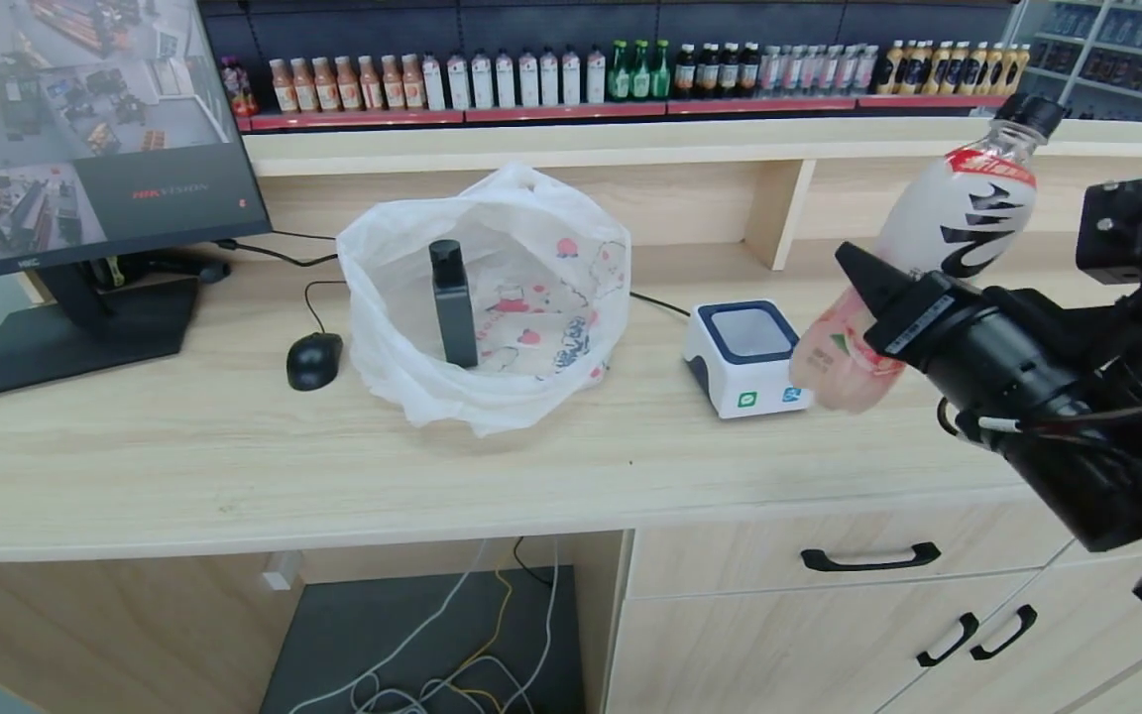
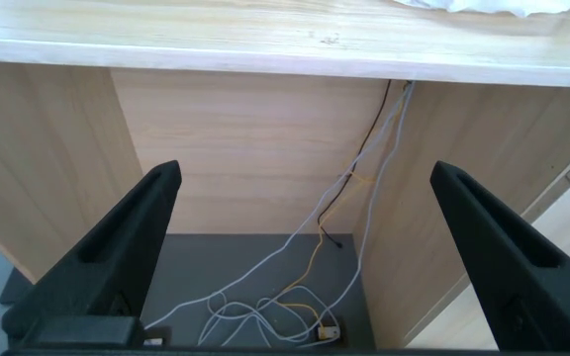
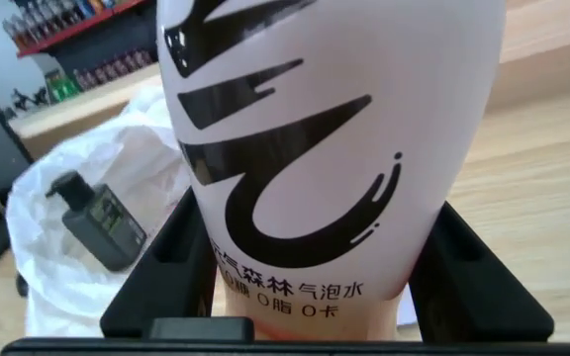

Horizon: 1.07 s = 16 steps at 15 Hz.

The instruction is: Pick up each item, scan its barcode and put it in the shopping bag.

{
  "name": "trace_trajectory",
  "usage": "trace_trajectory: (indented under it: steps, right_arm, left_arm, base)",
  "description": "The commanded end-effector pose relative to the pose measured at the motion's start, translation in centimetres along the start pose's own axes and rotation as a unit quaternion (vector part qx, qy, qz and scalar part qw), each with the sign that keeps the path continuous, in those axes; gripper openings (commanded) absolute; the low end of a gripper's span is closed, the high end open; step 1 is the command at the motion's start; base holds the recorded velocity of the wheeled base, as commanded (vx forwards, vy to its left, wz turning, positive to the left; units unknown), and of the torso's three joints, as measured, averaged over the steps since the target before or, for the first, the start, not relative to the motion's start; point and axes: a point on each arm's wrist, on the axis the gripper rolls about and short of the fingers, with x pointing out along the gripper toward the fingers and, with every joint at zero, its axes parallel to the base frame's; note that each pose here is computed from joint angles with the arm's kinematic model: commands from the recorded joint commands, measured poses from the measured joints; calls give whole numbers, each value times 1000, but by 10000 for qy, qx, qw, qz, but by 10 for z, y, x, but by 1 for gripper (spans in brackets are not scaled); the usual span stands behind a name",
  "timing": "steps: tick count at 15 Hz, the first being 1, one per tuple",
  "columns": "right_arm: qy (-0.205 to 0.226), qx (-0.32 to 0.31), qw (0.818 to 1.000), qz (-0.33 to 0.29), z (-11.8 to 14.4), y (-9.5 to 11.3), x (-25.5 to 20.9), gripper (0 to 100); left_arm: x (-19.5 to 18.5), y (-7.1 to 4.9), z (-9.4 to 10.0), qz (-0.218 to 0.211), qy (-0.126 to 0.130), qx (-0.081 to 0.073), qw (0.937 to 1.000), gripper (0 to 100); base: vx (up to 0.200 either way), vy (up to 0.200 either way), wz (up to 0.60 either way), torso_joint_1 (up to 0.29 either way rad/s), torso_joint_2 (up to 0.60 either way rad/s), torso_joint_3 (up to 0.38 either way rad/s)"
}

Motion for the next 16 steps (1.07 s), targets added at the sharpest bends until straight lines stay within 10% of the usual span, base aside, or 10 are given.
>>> trace_trajectory:
  steps: [1,6,16]
  right_arm:
    - [-109,357,9993,-76,-2,8,26,0]
    - [-470,1244,9910,174,-3,28,71,0]
    - [-528,3292,9428,-77,-23,3,101,0]
  left_arm:
    - [0,0,0,-1,-2,0,10000,100]
    - [0,0,0,-1,-2,0,10000,100]
    - [0,0,0,-1,-2,0,10000,100]
  base:
    - [0,0,0,0,0,0]
    - [0,0,0,0,0,0]
    - [0,0,0,0,0,0]
